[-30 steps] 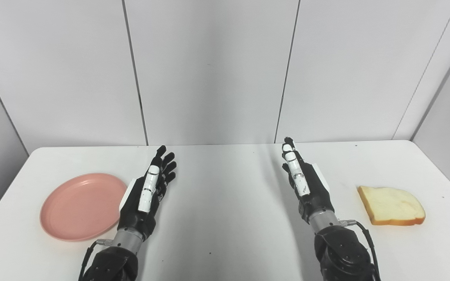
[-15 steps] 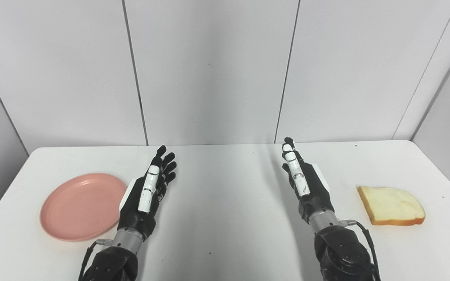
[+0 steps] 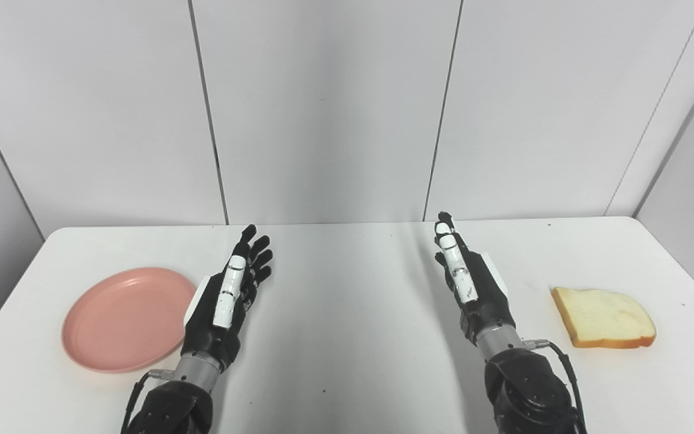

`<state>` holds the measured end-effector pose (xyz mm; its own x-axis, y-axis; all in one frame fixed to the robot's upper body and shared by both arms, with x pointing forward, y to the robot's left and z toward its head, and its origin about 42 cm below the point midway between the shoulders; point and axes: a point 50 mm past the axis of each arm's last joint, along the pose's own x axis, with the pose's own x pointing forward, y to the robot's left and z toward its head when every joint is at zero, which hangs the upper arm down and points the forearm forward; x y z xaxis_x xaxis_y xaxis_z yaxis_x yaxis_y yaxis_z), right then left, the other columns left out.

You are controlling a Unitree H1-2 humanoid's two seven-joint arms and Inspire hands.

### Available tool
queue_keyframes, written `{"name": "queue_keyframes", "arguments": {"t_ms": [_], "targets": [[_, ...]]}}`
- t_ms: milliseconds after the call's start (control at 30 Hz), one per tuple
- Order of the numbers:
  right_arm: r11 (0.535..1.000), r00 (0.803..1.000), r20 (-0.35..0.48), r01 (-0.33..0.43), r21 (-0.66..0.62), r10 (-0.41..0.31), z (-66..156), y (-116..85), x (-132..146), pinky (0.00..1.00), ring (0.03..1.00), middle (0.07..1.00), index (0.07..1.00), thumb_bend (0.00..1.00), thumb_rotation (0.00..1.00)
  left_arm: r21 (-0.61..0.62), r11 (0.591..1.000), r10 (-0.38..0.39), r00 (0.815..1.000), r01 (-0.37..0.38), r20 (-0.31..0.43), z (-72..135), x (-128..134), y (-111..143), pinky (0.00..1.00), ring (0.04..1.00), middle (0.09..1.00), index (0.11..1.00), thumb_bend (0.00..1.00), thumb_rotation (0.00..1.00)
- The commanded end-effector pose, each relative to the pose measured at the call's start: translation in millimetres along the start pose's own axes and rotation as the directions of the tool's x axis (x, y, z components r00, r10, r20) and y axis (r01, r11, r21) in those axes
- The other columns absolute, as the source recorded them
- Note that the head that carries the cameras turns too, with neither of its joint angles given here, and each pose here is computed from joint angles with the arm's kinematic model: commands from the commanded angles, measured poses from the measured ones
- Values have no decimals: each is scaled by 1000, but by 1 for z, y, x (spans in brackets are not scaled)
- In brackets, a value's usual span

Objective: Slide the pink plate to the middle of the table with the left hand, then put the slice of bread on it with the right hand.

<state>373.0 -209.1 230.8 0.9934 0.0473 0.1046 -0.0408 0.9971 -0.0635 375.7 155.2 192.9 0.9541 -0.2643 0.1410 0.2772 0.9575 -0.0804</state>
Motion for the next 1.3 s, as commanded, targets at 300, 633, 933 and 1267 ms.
{"name": "queue_keyframes", "arguments": {"t_ms": [300, 633, 933, 1267], "targets": [[1000, 997, 78, -17, -1, 17, 20, 3, 6, 1000, 1000, 1000, 1000, 412, 1000, 17, 1000, -21, 995, 20, 99, 24, 11, -9, 959, 963, 969, 980, 600, 1000], [998, 992, 113, -62, 14, 60, 7, 4, 3, 1000, 1000, 1000, 1000, 394, 1000, 4, 999, -46, 992, 45, 117, 18, 9, -22, 999, 990, 999, 1000, 608, 1000], [997, 987, 145, -73, -2, 72, -3, 8, -3, 1000, 1000, 1000, 1000, 240, 1000, 6, 1000, 5, 990, -6, 139, 8, 7, -37, 932, 959, 971, 968, 583, 1000], [997, 987, 143, -72, -22, 75, -6, 10, -8, 1000, 1000, 1000, 1000, 157, 1000, 28, 999, 30, 989, -35, 142, 0, 11, -40, 871, 916, 927, 918, 576, 1000]]}}
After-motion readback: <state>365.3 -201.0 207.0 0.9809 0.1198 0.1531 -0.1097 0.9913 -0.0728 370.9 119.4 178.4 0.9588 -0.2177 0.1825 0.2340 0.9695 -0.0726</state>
